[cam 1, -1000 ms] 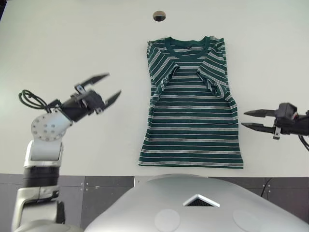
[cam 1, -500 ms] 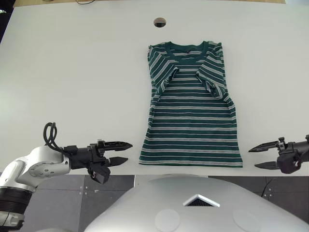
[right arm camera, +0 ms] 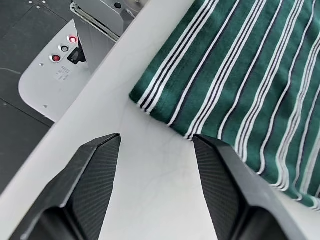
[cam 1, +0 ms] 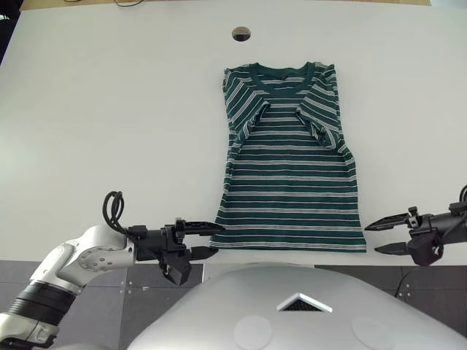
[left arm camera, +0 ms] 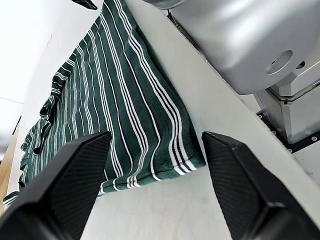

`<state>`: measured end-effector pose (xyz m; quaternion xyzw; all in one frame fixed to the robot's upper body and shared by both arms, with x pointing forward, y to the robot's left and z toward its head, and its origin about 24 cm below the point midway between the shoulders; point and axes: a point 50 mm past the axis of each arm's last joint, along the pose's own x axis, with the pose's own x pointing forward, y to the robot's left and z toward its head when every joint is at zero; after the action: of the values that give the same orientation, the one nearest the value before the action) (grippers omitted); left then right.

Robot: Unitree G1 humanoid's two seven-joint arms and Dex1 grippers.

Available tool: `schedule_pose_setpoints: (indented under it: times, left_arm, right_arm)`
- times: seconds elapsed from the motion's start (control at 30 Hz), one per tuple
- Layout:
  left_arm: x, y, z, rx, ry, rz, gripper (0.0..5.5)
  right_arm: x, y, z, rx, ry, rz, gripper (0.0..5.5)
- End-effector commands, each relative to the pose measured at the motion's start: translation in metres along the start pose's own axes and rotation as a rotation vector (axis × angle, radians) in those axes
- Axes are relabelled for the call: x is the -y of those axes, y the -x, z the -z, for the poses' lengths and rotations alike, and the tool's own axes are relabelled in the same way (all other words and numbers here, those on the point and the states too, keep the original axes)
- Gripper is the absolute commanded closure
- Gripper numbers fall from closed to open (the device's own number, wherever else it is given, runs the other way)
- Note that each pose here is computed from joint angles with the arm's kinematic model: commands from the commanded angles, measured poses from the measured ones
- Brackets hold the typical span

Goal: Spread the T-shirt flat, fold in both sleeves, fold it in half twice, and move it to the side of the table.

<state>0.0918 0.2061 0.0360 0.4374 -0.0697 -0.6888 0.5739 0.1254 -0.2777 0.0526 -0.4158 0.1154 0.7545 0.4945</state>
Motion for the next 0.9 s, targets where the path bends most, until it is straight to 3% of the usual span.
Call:
schedule_pose_setpoints:
  times: [0.03,0.23,0.7,0.9]
  left_arm:
    - [0.021,-0.001,0.013,-0.11,0.068,0.139,2.06]
    - [0.019,-0.004,0.009,-0.092,0.088,0.136,2.06]
    - [0.013,-0.01,0.01,-0.092,0.109,0.092,4.42]
    - [0.013,-0.01,0.012,-0.09,0.091,0.091,5.38]
  right_arm:
    - [-0.011,-0.03,0.0,0.036,-0.064,-0.045,2.81]
    - [-0.012,-0.038,-0.009,0.078,-0.07,-0.064,2.81]
    - [-0.013,-0.038,-0.01,0.089,-0.098,-0.055,5.36]
    - [-0.01,-0.038,-0.009,0.093,-0.103,-0.034,5.4]
